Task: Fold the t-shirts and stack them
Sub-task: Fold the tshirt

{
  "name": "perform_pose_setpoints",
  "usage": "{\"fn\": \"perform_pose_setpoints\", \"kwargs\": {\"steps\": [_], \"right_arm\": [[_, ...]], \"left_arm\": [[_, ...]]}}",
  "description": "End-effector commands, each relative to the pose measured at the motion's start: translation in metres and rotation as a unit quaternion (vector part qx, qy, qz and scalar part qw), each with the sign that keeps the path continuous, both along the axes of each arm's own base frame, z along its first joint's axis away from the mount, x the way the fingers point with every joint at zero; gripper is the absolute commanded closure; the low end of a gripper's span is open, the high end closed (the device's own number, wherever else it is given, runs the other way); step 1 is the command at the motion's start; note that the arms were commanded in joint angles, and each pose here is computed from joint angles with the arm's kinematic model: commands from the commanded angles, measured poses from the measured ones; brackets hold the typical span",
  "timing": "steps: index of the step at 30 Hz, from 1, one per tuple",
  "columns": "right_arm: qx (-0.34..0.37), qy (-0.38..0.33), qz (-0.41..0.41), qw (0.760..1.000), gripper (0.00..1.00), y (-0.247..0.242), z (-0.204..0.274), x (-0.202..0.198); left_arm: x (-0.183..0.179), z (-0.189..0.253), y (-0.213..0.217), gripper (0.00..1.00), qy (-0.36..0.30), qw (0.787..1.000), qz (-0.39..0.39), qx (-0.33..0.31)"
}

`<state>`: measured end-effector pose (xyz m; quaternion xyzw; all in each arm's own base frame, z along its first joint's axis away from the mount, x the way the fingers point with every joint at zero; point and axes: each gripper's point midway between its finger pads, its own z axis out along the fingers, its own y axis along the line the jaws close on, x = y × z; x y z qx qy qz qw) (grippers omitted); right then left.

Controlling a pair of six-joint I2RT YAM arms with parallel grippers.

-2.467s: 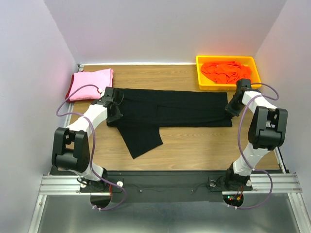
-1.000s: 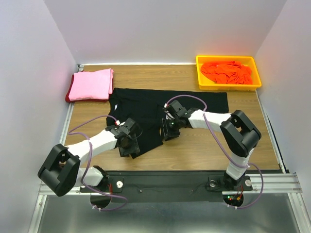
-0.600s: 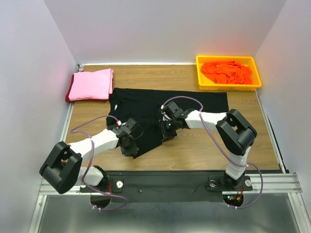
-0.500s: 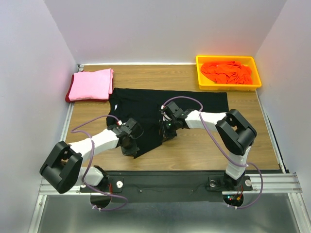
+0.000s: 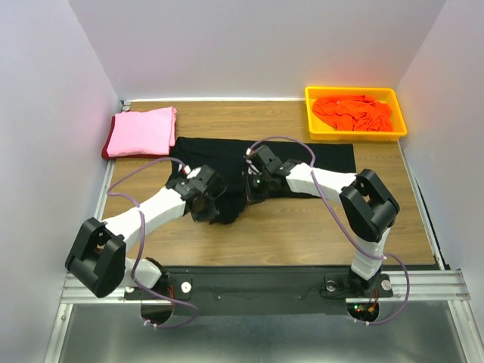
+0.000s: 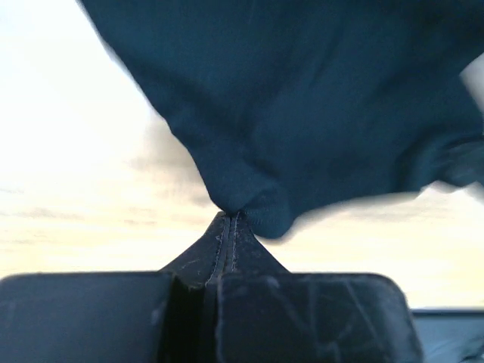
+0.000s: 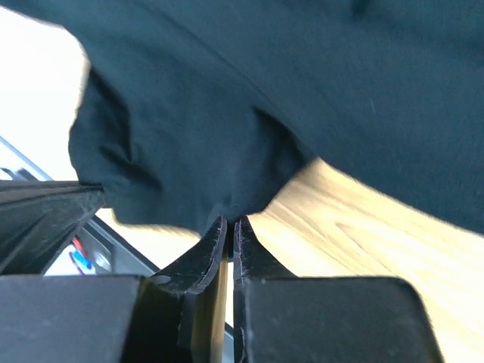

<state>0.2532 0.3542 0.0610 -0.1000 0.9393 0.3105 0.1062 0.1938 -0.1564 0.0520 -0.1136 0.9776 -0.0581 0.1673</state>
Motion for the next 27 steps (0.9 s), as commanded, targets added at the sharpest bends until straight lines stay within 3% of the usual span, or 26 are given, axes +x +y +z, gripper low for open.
{"fn": "perform_pose_setpoints", "kwargs": {"steps": [1,12,17,27], "right_arm": [[0.021,-0.072,-0.024,0.997,0.99,0.017,0.043,0.037],[0.032,-0.150,-0.125,0.980,0.99,0.003,0.088,0.139],[0.038,-0.168,-0.154,0.973,0.99,0.000,0.099,0.169],[0.012,-0.168,-0.192,0.967,0.98,-0.006,0.074,0.203]], "left_arm": [[0.057,0.044,0.017,1.00,-0.085,0.995,0.025,0.035],[0.184,0.119,0.037,1.00,-0.222,0.971,0.027,0.084],[0.218,0.133,0.031,1.00,-0.253,0.963,0.012,0.097],[0.275,0.139,0.019,1.00,-0.287,0.949,-0.015,0.130]]}}
